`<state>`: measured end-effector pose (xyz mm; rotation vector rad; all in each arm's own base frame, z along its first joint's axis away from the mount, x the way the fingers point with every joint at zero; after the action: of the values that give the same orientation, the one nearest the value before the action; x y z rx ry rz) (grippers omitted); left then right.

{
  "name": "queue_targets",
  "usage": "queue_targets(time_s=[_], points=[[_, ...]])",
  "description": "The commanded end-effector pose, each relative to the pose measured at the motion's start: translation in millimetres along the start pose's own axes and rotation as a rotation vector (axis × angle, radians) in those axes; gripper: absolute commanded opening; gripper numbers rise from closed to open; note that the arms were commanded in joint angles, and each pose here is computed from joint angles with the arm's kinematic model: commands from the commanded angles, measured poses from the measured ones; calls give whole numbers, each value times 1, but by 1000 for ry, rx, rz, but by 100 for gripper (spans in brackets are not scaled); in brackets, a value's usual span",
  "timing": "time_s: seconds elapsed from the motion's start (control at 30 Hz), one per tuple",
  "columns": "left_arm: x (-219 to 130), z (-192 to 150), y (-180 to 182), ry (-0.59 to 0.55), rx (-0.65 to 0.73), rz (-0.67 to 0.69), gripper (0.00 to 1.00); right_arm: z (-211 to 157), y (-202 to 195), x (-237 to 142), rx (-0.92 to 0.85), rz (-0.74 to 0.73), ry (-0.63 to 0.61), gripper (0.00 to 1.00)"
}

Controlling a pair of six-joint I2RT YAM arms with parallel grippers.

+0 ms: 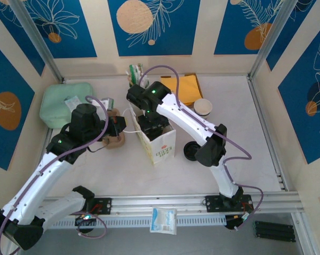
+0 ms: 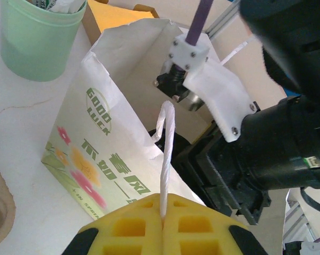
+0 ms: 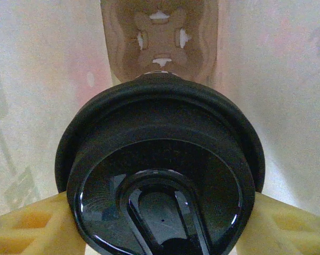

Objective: Pack the takeout coffee

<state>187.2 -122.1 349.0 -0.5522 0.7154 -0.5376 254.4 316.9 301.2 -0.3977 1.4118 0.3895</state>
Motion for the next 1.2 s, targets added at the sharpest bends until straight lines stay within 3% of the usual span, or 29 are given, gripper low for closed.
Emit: queue_targets(time_s=[0.0,1.17], points=[[-4,3,-3,-19,7,-23,2,-19,-4,8,-6,-74,155,59],[-3,4,-2,-19,4,-4,2,-19,-4,25,51,-5,145,59]])
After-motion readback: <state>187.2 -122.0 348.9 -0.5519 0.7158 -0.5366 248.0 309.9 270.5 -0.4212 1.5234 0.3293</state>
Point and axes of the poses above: each hand's point on the last joint's axis, 136 mm out from that joint toward the fingers, its own x axis out along the fingers, its own y axis along the line the jaws close on, z = x × y, the point moved 10 cm from there along -x, back along the fingers, and after that the axes turned 6 degrees about -x, right-handed, at the moved point
